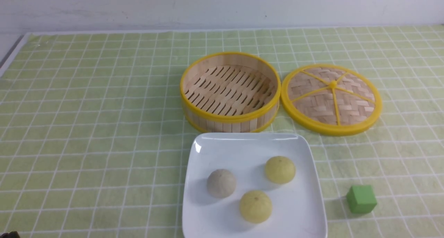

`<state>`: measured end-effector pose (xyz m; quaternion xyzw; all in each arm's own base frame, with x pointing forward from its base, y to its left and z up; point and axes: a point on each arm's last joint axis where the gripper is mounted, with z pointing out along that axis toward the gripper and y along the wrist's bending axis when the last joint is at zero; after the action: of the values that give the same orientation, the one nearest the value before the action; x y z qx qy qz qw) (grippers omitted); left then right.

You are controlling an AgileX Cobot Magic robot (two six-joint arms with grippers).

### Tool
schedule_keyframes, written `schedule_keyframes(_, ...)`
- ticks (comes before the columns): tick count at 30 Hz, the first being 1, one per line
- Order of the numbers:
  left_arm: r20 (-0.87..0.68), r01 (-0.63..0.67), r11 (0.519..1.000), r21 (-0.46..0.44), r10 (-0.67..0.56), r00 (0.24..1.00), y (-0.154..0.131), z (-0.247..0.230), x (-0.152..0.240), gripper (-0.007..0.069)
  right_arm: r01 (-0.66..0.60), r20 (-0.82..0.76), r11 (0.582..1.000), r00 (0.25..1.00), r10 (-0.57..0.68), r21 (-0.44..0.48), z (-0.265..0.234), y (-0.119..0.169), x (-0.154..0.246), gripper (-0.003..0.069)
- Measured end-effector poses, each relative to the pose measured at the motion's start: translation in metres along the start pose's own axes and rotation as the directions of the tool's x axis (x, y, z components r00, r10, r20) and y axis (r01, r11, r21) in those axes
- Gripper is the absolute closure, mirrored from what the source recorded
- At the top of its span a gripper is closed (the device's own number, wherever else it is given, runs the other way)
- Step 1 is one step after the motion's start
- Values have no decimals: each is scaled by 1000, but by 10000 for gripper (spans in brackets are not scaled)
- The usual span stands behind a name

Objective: Put the steamed buns into the plate on the green tablecloth.

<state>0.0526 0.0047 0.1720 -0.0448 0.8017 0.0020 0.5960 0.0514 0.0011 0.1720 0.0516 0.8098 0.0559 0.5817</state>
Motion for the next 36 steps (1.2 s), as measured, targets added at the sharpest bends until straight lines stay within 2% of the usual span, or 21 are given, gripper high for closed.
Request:
schedule_keyframes(7,-2,-10,999,32,10,1000,-2,0,0,547,0,0,1000,1000,0,0,0,0,0,543)
schedule_keyframes(36,-2,-18,999,28,19,1000,-1,0,0,509,0,0,1000,1000,0,0,0,0,0,505)
